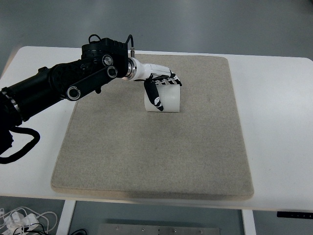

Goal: Flip white cup upright
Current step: 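Lift the white cup with the left hand and rotate it opening-up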

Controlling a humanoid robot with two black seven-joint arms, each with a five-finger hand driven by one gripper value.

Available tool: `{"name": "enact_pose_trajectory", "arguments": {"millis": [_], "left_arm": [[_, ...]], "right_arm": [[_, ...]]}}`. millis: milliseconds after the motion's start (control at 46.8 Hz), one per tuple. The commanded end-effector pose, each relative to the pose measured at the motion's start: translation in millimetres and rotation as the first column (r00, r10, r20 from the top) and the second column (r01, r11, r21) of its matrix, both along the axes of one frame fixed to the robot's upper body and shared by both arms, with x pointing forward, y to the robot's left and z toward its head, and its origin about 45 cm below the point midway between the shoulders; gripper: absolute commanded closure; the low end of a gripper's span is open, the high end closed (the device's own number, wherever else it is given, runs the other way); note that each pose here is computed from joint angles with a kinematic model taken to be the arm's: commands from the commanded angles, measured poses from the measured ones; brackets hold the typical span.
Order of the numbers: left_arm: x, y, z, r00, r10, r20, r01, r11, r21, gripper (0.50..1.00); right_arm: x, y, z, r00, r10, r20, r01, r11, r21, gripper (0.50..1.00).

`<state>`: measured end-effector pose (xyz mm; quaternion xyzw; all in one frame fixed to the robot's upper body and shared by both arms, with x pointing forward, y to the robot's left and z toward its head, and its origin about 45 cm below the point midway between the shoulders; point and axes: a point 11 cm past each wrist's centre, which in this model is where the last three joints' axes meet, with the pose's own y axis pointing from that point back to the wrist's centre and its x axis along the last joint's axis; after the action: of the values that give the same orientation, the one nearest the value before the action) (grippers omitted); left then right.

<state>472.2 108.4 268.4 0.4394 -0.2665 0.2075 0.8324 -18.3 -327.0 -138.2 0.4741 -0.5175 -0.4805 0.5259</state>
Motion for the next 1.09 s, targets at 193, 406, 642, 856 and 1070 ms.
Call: {"name": "enact_pose_trajectory", "arguments": {"millis": [193,406,642,856,1070], "left_arm": [[16.9,16.9,18.6,0.992,0.110,-0.056,-0.119,0.973,-0.199,0.870],[29.4,38.1,26.5,0.964,0.205,-0.169,-0.256,0.885,-0.389,0.874],[40.3,63.6,40.4,0.937,0.235,-0.257,-0.347,0.698,-0.626,0.887],[39.9,82.3,32.3,0.941,0.226,-0.251,-0.336,0.568,-0.751,0.879],[34.0,102.0,17.0,0.938,0.238,-0.251,-0.334,0.437,-0.835,0.883]], "right_arm": [[0.0,-0.2,0.0,1.000,0.000,0.000,0.000,1.000,0.000,0.548],[0.0,-0.2,0.0,1.000,0.000,0.000,0.000,1.000,0.000,0.548],[0.0,-0.2,0.0,1.000,0.000,0.000,0.000,1.000,0.000,0.548],[0.0,-0.2,0.0,1.000,0.000,0.000,0.000,1.000,0.000,0.548],[0.0,-0.2,0.0,1.000,0.000,0.000,0.000,1.000,0.000,0.548]]}}
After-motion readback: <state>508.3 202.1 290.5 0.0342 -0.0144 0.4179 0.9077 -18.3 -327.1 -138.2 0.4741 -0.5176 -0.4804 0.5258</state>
